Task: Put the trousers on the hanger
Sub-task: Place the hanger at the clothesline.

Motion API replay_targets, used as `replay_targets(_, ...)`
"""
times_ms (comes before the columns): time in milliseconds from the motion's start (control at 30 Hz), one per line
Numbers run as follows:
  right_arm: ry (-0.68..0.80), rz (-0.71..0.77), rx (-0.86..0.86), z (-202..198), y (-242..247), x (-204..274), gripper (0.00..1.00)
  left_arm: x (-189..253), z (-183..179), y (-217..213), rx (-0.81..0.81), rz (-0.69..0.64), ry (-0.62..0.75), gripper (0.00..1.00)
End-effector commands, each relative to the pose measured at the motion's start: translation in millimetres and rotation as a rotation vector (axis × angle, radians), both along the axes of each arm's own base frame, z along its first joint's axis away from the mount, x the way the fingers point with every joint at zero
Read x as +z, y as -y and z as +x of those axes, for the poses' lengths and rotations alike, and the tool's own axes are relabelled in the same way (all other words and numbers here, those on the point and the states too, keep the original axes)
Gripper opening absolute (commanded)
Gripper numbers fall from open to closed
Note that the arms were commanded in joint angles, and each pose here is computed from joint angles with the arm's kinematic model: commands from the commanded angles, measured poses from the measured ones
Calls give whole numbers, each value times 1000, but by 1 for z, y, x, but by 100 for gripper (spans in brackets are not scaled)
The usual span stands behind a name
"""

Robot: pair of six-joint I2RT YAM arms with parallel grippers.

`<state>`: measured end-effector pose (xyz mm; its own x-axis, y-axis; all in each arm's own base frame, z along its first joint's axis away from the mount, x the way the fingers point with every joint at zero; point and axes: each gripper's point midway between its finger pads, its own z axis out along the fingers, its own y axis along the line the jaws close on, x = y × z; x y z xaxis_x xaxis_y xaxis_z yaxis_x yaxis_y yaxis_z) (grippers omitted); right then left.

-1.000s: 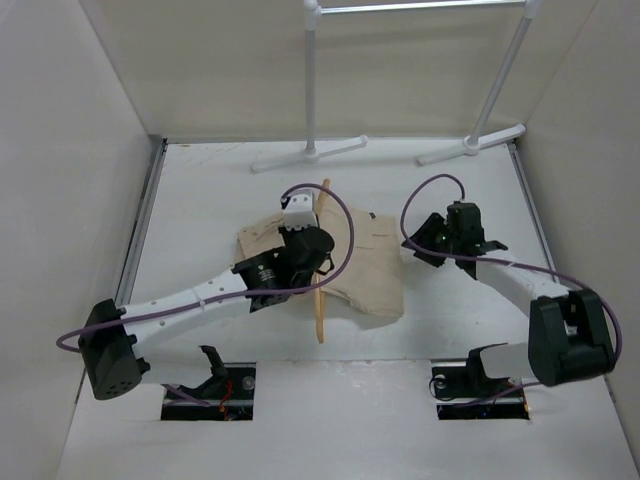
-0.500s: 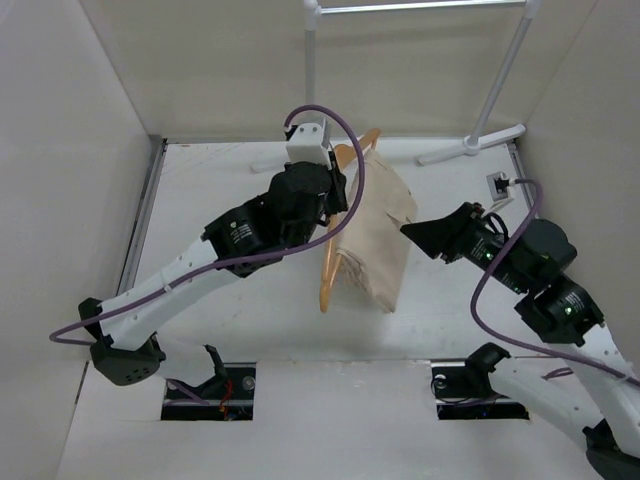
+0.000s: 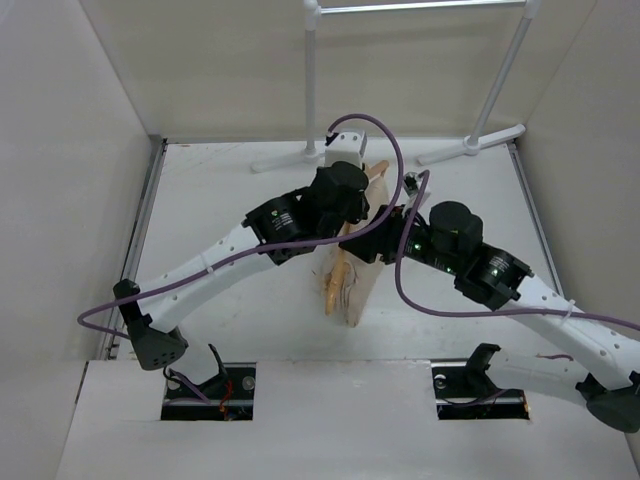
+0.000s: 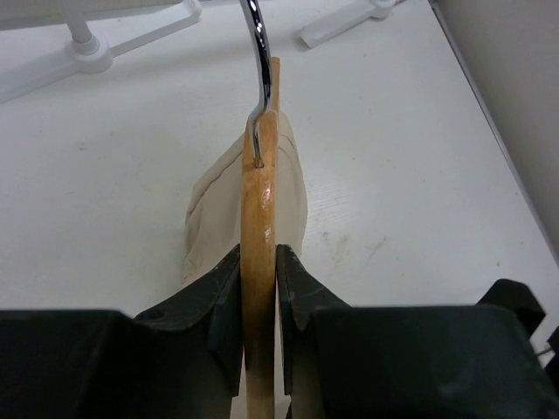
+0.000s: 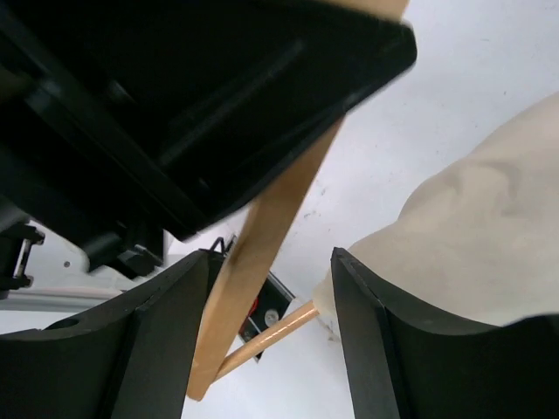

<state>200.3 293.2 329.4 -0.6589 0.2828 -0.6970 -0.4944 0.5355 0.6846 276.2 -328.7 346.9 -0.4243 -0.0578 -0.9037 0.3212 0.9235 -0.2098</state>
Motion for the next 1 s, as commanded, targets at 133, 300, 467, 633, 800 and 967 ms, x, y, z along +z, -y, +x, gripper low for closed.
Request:
replay_targets(133, 62, 80, -13, 1, -14, 16, 65, 72, 0, -2, 13, -184, 111, 2)
replay_targets(300, 26, 135, 2, -3, -31, 15, 62, 76, 0, -1, 23, -199, 122, 2)
replay_targets(467, -19, 192, 4, -7, -46, 9, 52, 78, 1, -2, 43, -208, 134, 2)
replay_targets(633, -25, 243, -18, -9, -41, 17, 25, 80, 2, -5, 69, -223, 148, 3)
replay_targets(800, -19, 322, -38, -10, -30, 35, 15, 95, 4, -15, 85, -272, 170, 32)
replay_targets(967, -5, 366, -50, 0, -18, 52, 12, 114, 1, -30, 96, -332, 194, 76)
